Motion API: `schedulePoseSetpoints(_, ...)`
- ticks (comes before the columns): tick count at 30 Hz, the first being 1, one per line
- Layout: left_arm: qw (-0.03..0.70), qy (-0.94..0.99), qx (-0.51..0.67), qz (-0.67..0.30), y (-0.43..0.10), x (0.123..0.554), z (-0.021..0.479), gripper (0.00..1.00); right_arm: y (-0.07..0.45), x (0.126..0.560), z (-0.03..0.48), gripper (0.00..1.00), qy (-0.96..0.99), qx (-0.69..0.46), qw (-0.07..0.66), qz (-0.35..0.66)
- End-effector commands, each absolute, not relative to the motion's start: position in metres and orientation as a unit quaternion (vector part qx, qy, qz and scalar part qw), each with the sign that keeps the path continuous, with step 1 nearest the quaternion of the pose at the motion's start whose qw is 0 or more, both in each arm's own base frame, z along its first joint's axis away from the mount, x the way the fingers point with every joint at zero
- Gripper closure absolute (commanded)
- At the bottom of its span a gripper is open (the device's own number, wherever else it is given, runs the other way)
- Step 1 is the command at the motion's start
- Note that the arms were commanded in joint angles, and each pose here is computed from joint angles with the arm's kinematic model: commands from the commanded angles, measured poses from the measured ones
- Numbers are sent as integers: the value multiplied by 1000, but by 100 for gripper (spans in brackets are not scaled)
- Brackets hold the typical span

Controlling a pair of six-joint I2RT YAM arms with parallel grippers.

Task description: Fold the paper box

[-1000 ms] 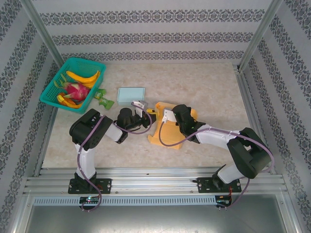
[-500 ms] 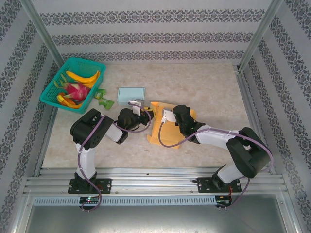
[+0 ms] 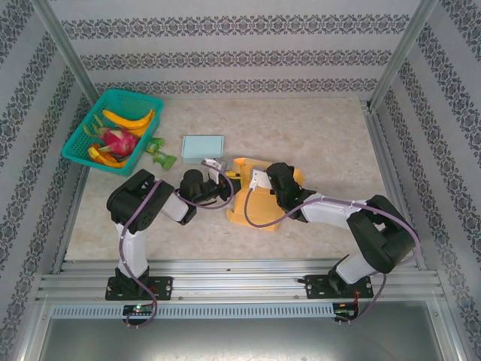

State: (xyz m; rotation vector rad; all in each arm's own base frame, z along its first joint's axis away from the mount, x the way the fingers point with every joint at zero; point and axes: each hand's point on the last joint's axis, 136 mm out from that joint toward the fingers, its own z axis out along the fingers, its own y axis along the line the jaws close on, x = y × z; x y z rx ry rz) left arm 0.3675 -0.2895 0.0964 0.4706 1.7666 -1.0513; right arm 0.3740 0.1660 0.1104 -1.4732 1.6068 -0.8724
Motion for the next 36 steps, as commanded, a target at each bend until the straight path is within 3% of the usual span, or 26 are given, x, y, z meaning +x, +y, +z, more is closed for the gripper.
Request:
schedulePoseSetpoints(1,529,712,198,-418,-283,365,116,65,156,373,109,100,642,-564,385,-350)
schedulePoseSetpoints(6,545,749,117,-357,-229,389,112,64,159,370,102,100,630,-584,378,-345)
schedulePoseSetpoints(9,540,748,115,-370,-215,392,106,64,163,370,99,100,623,-594,380,-340)
schedulePoseSetpoints(20,513,723,179,-427,-233,386,97,62,176,358,116,100,610,-588,438,-301)
schedulePoseSetpoints(36,488,707,228,-459,-271,372,99,60,177,359,111,100,610,-593,431,-301)
